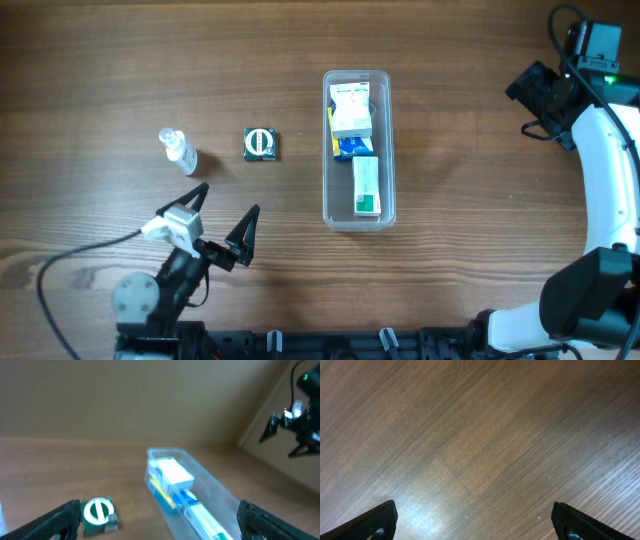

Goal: Pack container

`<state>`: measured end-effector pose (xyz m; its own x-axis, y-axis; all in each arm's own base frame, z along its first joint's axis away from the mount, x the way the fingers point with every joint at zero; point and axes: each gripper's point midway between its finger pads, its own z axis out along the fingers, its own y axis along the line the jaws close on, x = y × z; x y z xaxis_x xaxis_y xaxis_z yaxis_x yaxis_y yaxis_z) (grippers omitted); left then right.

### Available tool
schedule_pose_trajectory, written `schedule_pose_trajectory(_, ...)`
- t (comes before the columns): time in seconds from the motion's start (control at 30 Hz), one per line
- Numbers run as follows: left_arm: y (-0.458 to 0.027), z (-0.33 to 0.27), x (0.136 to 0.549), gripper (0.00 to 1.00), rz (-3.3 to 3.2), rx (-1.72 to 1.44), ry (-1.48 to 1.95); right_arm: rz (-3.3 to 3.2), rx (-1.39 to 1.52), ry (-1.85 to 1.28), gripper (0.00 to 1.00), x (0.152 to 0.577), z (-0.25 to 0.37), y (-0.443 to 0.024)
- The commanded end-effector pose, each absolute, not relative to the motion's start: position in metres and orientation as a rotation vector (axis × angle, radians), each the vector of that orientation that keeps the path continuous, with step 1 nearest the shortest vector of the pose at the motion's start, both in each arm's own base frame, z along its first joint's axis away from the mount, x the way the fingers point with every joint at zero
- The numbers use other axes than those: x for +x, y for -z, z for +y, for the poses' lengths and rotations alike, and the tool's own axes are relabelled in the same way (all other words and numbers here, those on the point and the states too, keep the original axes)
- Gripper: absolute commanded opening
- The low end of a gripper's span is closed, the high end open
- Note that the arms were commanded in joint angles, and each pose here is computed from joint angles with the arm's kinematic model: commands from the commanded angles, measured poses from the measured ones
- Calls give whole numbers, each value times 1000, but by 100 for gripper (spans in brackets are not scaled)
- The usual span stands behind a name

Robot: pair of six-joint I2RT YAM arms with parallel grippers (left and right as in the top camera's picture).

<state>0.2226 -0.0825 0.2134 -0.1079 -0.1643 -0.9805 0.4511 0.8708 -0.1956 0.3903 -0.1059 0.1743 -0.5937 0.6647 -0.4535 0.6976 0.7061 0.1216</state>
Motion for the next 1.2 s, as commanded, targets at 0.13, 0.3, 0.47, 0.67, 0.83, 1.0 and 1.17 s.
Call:
schedule_pose_trajectory(0.13, -302, -89, 252, 100, 2056, 346, 518, 2439, 1060, 122, 100, 390, -109, -171)
schedule_pose_trajectory(0.3, -333, -106, 282, 99, 2182, 345, 554, 2439, 1060, 122, 100, 390, -109, -171)
schedule_pose_trajectory(0.47, -263, -116, 311, 100, 2596, 197, 159, 2439, 1061, 122, 100, 390, -109, -171)
schedule_pose_trajectory(0.67, -203, -137, 367, 100, 2697, 99, 237, 2439, 1061, 122, 100, 390, -109, -171)
schedule_pose_trajectory(0.83, -131, -106, 384, 100, 2889, -18, 148, 2439, 1060, 122, 100, 390, -109, -171)
schedule_pose_trajectory(1.0, -83, -106, 387, 100, 3003, -133, 118, 2439, 1060, 122, 100, 390, -109, -171)
schedule_pose_trajectory(1.17, -44, -107, 394, 100, 3056, -64, 93, 2439, 1060, 122, 100, 390, -109, -171)
